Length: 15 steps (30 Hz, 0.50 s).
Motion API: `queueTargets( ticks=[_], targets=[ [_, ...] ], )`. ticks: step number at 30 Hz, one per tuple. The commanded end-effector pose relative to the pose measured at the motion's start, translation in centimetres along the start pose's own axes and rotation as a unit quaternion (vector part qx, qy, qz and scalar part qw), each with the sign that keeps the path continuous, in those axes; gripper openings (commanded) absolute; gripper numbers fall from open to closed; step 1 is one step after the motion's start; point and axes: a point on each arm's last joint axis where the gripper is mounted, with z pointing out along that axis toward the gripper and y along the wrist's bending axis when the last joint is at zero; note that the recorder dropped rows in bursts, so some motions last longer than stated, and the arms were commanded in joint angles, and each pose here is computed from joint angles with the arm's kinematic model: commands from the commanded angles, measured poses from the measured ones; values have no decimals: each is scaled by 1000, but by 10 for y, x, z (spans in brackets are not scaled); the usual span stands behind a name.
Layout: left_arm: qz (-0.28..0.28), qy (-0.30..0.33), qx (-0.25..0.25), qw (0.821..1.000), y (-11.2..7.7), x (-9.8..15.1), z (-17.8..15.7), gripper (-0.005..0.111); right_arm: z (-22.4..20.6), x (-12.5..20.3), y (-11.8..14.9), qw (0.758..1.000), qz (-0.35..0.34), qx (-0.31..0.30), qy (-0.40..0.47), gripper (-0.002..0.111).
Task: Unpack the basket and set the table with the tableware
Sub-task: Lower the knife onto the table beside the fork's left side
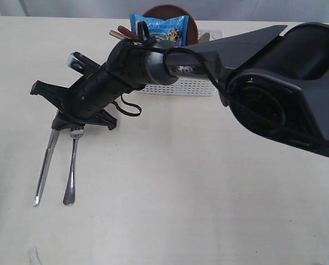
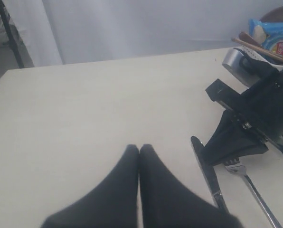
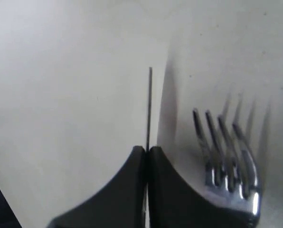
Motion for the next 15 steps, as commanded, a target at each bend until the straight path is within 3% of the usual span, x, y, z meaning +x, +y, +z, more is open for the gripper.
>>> queueTargets(
  ticks=[1,9,15],
  targets=[
    [1,0,2,1000,0,1,0,0,-2,-1,-2,1000,-3,13,-2,0],
    [1,0,2,1000,0,1,0,0,-2,-1,-2,1000,12,13,-2,1],
    [1,0,2,1000,0,1,0,0,-2,-1,-2,1000,16,13,-3,28]
  ],
)
